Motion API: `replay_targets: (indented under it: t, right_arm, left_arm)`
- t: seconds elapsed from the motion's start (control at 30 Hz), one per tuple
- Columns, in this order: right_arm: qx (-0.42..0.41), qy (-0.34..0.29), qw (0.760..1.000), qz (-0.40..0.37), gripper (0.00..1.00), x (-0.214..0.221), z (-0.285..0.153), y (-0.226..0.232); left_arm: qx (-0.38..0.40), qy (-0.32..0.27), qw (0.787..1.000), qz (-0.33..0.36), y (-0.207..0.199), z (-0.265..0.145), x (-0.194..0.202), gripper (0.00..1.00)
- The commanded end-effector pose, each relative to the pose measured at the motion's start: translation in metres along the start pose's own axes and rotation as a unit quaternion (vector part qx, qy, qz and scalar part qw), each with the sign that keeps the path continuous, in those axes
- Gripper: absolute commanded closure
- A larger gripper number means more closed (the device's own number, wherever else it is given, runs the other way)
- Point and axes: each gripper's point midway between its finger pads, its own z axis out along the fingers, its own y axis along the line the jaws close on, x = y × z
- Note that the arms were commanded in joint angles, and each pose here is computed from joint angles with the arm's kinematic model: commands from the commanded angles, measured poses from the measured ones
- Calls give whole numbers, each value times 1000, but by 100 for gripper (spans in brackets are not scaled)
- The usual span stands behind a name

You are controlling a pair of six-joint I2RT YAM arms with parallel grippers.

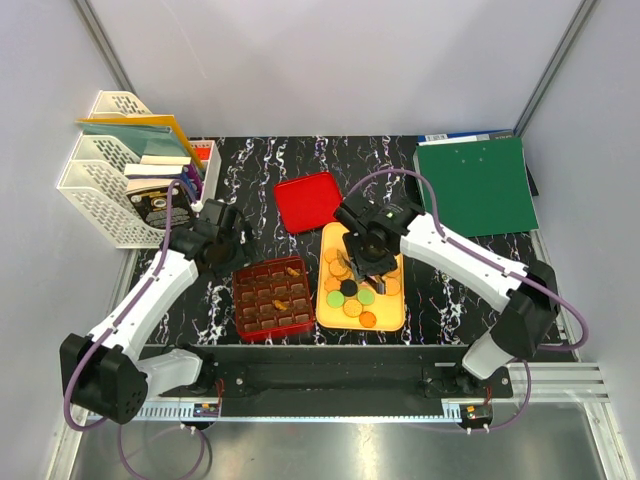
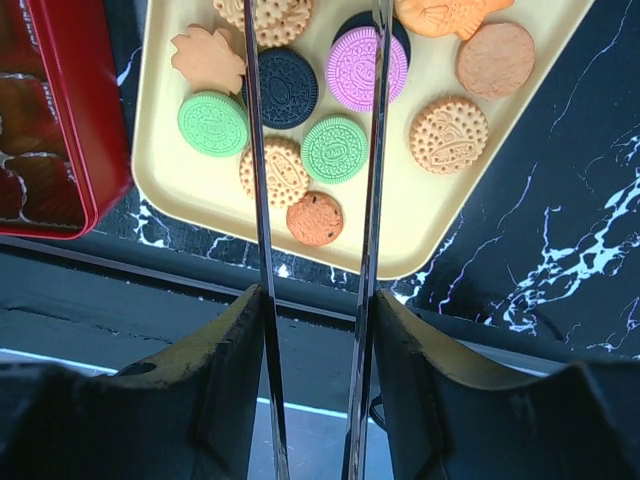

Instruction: Pack the cookies

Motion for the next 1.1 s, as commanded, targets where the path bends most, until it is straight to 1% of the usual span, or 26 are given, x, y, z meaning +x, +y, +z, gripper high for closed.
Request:
replay_targets:
  t: [0.0,0.13,0.2,0.3,0.5,0.67,0.87,0.93,1.07]
  right_arm:
    - [-6,-12,1000,-2,50,-9,7,9]
    - [5,-6,1000,-4,51,-14,17,10]
    - [-1,-18,1000,1,53,-20,12,13]
    - [-9,-38,999,2,52,-26,3,13]
    - [-2,19,1000,-9,51,-1,20,11]
    - [10,42,999,-10,52,13,30,5]
    - [39,63,997,-15,53,28,37,-9]
    - [39,61,997,-14,54,29,36,-11]
    - [37,57,998,-11,59,27,32,-10]
  left_arm:
    - [20,-13,1000,0,-8,-3,-9,1]
    - [21,-15,1000,-1,-8,-3,-9,1]
    - [21,-16,1000,0,-8,-4,-9,1]
    - [20,-18,1000,0,-7,-5,-9,1]
    - [20,-13,1000,1,-7,-2,-8,1]
    - [19,-13,1000,3,-7,-2,-7,1]
    - [19,-14,1000,2,-6,-2,-7,1]
    - [18,-12,1000,1,-5,-1,-6,1]
    - [20,-11,1000,1,-7,-1,-5,1]
